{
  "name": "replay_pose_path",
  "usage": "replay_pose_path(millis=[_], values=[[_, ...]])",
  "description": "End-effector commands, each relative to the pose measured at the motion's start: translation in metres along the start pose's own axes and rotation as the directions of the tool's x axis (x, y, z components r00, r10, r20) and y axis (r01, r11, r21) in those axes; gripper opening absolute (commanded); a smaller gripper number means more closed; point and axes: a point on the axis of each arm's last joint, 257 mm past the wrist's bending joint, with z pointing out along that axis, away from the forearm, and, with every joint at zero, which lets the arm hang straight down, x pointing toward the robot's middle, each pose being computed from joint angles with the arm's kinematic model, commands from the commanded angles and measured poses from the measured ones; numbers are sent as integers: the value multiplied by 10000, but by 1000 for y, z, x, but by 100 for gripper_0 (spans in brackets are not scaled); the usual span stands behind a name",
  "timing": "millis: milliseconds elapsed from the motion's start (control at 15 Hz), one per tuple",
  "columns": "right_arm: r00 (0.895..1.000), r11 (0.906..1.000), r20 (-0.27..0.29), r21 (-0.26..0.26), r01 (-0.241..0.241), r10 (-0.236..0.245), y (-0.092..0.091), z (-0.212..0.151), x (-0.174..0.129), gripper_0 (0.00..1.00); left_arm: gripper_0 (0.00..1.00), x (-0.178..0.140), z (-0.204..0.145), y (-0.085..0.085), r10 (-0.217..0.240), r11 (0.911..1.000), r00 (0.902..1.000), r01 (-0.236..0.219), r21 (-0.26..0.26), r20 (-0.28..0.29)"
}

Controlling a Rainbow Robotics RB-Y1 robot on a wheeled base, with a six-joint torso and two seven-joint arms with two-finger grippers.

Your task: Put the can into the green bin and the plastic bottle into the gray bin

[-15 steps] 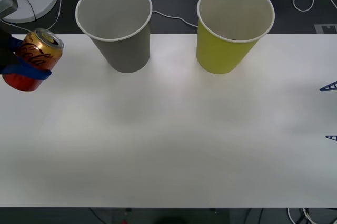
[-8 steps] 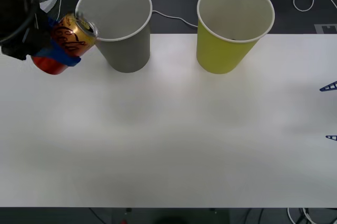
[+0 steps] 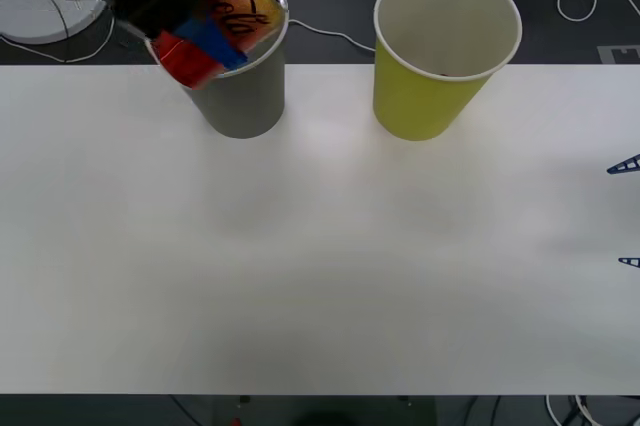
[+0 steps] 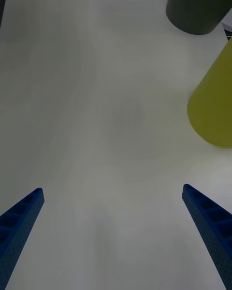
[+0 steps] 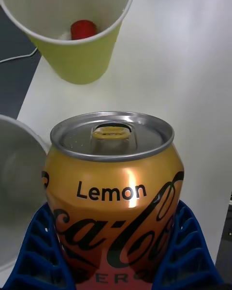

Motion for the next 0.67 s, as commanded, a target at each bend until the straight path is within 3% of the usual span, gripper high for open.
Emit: replay_pose_path(millis=[67, 133, 400, 667], values=[[10000, 10000, -1, 0, 0, 0, 0, 0, 0, 100, 1, -34, 10, 8, 66, 10000, 9998, -67, -10, -165], [10000, 10000, -1, 0, 0, 0, 0, 0, 0, 100, 1, -53, 17, 11, -307, 9995, 9995, 307, -57, -72], [10000, 10000, -1, 0, 0, 0, 0, 0, 0, 100, 1, -113, 42, 18, -274, 9989, 9996, 277, -390, 78], [10000, 10000, -1, 0, 0, 0, 0, 0, 0, 100, 1, -172, 67, 27, -725, 9948, 9970, 742, -693, 273]])
